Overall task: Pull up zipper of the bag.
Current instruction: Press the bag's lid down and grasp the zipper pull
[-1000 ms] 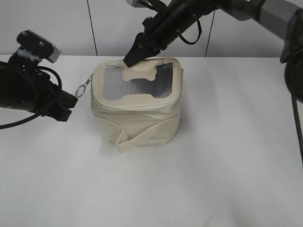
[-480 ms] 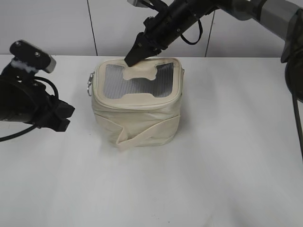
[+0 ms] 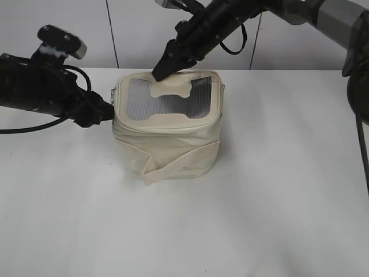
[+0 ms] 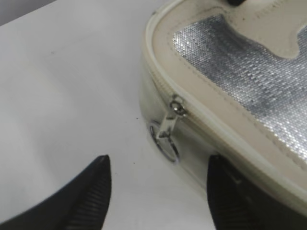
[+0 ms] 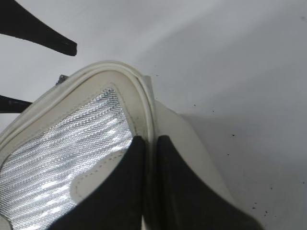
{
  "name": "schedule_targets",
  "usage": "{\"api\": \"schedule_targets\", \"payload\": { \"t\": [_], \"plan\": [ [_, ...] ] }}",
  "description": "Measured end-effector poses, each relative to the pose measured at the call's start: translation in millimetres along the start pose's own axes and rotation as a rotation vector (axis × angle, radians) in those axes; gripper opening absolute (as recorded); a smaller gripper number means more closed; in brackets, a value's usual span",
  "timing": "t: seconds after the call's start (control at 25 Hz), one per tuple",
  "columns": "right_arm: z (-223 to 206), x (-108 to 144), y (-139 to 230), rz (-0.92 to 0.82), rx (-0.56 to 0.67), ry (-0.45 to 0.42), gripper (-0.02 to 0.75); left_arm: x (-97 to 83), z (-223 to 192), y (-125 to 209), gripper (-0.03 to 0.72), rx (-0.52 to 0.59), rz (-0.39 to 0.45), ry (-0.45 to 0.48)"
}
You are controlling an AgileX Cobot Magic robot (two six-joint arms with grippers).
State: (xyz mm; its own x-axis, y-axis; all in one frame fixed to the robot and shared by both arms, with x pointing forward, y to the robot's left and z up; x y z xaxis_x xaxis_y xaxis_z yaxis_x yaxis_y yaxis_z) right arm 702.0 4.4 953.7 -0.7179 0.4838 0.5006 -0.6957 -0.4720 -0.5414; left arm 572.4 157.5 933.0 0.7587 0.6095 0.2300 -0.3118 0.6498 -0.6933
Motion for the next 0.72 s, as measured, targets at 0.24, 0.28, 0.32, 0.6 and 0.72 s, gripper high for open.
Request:
{"api": "schedule_targets", "payload": {
  "t": [0.24,0.28,0.32,0.6,0.72],
  "plan": [
    [0.4,-0.6,0.0,0.0,-0.001,0.002,0.049,9.3,-16.2,-2.1,0.463,0.009,0.0,-0.004],
    [0.4,-0.7,0.0,0.0,0.0,0.002,0.049,10.6,-18.9,-1.6,0.442,0.014,0.0,-0.007],
    [0.4,-0.7,0.0,-0.001,0.0,0.002,0.049,12.3,-21.4,-1.3,0.42,0.018,-0.003,-0.012],
    [0.4,-0.8,-0.1,-0.001,-0.001,0.003,0.049,18.3,-29.6,5.2,0.37,0.052,-0.002,-0.047],
    [0.4,-0.8,-0.1,-0.001,-0.001,0.003,0.049,19.1,-30.4,2.9,0.37,0.045,-0.003,-0.045]
  ]
}}
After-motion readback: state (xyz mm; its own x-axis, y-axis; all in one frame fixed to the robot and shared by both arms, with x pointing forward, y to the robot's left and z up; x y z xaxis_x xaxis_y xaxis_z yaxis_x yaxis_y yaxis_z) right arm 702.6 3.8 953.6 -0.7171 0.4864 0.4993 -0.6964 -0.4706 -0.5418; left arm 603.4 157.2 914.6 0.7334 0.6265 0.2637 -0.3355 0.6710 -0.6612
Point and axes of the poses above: a point on each arm's last joint axis where the gripper is mounted, z pointing back along that axis away from the gripper, x along the wrist's bending axis when the last joint is at zero, y = z × x, the point moved 4 cm from there along -z, pointing out along that axis toward the gripper, and after that the axes turned 15 degrees about -z, right-handed, at the moved point
